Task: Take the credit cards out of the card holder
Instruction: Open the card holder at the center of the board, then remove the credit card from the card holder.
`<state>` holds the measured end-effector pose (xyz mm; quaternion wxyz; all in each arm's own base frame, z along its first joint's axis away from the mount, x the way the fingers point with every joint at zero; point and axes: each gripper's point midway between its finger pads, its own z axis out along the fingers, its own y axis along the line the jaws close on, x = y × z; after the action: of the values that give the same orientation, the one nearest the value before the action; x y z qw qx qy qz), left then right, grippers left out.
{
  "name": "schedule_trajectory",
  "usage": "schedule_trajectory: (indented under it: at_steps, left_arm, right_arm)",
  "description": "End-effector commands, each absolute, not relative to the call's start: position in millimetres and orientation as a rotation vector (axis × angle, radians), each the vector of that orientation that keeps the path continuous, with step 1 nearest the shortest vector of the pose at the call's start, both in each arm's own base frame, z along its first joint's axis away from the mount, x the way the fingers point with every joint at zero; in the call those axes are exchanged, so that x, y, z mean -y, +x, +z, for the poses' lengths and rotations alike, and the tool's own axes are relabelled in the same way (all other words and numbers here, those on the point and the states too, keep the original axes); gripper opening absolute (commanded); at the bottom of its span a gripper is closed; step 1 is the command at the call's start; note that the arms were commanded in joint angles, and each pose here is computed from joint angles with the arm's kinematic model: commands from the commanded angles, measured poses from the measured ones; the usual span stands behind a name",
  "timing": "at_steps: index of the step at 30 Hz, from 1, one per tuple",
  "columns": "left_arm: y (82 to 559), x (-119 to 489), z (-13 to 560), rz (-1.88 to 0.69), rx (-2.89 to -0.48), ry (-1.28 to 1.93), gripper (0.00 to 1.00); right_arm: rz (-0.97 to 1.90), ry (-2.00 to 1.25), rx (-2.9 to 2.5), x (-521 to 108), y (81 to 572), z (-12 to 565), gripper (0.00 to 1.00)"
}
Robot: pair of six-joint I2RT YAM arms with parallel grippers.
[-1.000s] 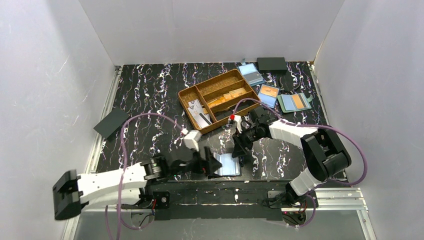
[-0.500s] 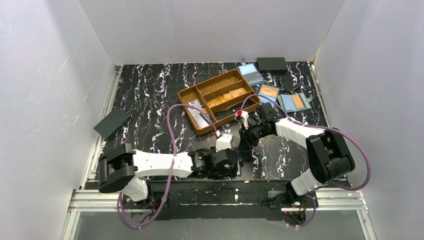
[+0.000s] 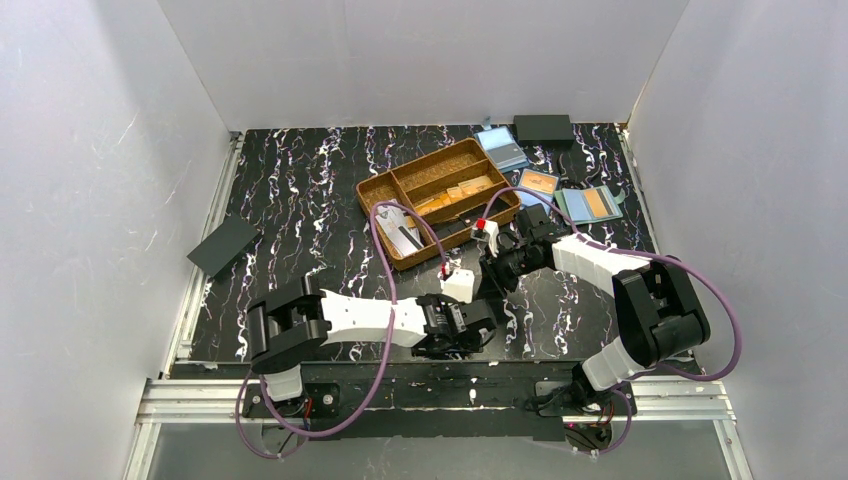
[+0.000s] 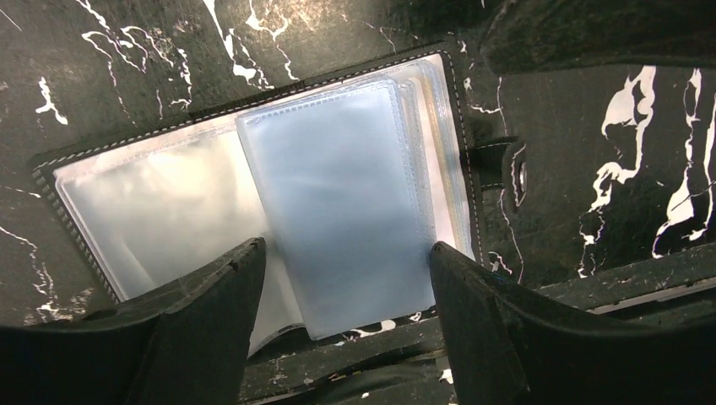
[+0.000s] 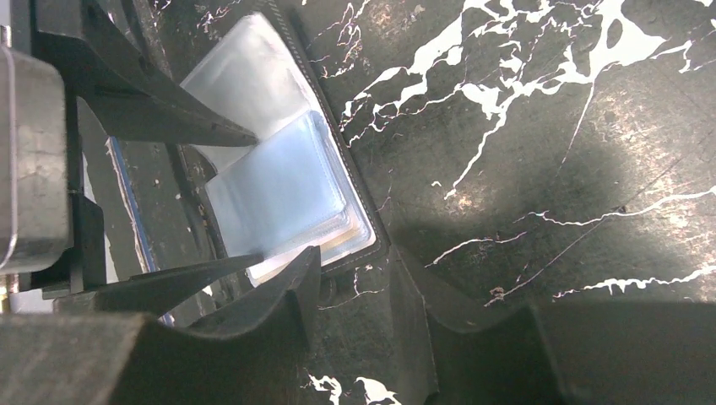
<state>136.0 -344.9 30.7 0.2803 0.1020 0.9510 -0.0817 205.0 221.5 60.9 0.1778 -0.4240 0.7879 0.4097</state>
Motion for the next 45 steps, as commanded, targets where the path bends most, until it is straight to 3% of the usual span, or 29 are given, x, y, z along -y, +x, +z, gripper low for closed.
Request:
schedule_trajectory:
  at_steps: [1, 8, 12, 18, 24, 27, 31, 37, 45]
  left_arm:
    - [141.0, 332.0, 24.9, -0.127, -2.558, 0.235, 0.68]
    - [139.8, 314.8, 14.7, -0.138, -2.595, 0.156, 0.52]
    - [138.5, 316.5, 18.0, -0.307, -2.604, 0.099, 0.50]
    - [137.4, 322.9, 15.7, -0.661, -2.606, -0.027, 0.38]
    - [142.4, 302.6, 13.5, -0.623, -2.603, -0.091, 0.18]
    - [143.9, 281.5, 6.2, -0.521, -2.619, -0.147, 0.14]
    - [143.9, 247.3, -3.4, -0.333, -2.633, -0.244, 0.17]
    - [146.0, 230.4, 7.0, -0.314, -2.586, -0.306, 0.37]
    - [148.4, 173.8, 28.1, -0.108, -2.490, -0.393, 0.39]
  right_arm:
    - [1.184, -1.202, -2.181, -226.5, 213.1, 73.3, 0.43]
    - [1.193, -1.205, -2.176, -226.4, 211.8, 74.6, 0.43]
    - [1.199, -1.208, -2.176, -226.1, 209.9, 75.3, 0.43]
    - [1.237, -1.219, -2.164, -227.4, 204.9, 76.0, 0.43]
    - [1.280, -1.248, -2.164, -230.5, 195.8, 73.5, 0.43]
    - [1.290, -1.273, -2.157, -233.1, 191.6, 73.0, 0.43]
    - [1.297, -1.302, -2.150, -235.9, 186.8, 72.2, 0.43]
    - [1.316, -1.347, -2.129, -239.8, 179.2, 72.3, 0.43]
    - [1.330, -1.380, -2.123, -243.7, 172.7, 70.2, 0.43]
